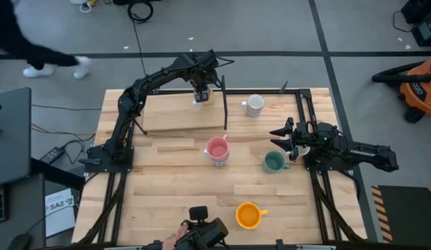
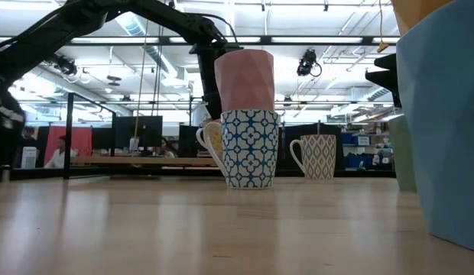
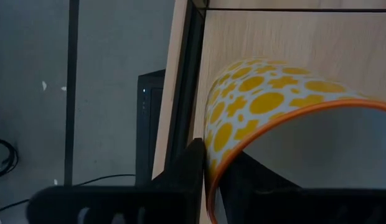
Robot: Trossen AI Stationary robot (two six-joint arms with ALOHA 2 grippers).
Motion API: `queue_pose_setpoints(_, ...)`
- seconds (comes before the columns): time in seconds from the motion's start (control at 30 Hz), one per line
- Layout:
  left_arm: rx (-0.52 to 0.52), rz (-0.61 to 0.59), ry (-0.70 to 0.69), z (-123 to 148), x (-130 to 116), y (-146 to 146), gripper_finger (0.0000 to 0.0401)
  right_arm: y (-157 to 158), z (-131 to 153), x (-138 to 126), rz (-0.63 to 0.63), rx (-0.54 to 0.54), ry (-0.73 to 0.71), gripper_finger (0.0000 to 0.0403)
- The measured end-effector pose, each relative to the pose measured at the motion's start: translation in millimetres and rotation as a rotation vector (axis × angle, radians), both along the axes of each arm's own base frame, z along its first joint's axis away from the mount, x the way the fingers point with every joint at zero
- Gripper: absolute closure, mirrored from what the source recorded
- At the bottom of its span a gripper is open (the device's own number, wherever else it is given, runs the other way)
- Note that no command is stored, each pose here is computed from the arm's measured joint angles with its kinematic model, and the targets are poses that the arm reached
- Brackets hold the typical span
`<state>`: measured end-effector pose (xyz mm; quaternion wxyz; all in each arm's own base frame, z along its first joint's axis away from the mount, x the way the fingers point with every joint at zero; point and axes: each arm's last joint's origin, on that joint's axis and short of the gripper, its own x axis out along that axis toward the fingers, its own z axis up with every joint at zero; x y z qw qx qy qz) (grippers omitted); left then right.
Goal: Place coffee mugs
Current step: Put the yellow patterned mug on the shelf
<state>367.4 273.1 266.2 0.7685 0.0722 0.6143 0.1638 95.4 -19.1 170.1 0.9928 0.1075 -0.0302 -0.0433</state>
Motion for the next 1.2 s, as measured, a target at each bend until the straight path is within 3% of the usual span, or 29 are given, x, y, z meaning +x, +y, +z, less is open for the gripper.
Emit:
queue_pose_setpoints(0.33, -0.002, -0.002, -0.005, -0.1, 0.6, -0.2, 0.0348, 0.0, 0.0, 0.0, 0.0, 0.0, 0.0, 0.0218)
queue_pose_setpoints(0.97, 0.034, -0.006, -0.052, 2.0, 6.0, 1.4, 0.0276, 0.0, 0.0, 0.0, 0.0, 0.0, 0.0, 0.0218)
queue_pose_setpoints(1.2, 0.05, -0.006, -0.075, 3.2, 8.0, 2.9, 0.0268, 0.0, -0.1, 0.0, 0.0, 0.0, 0.0, 0.0218)
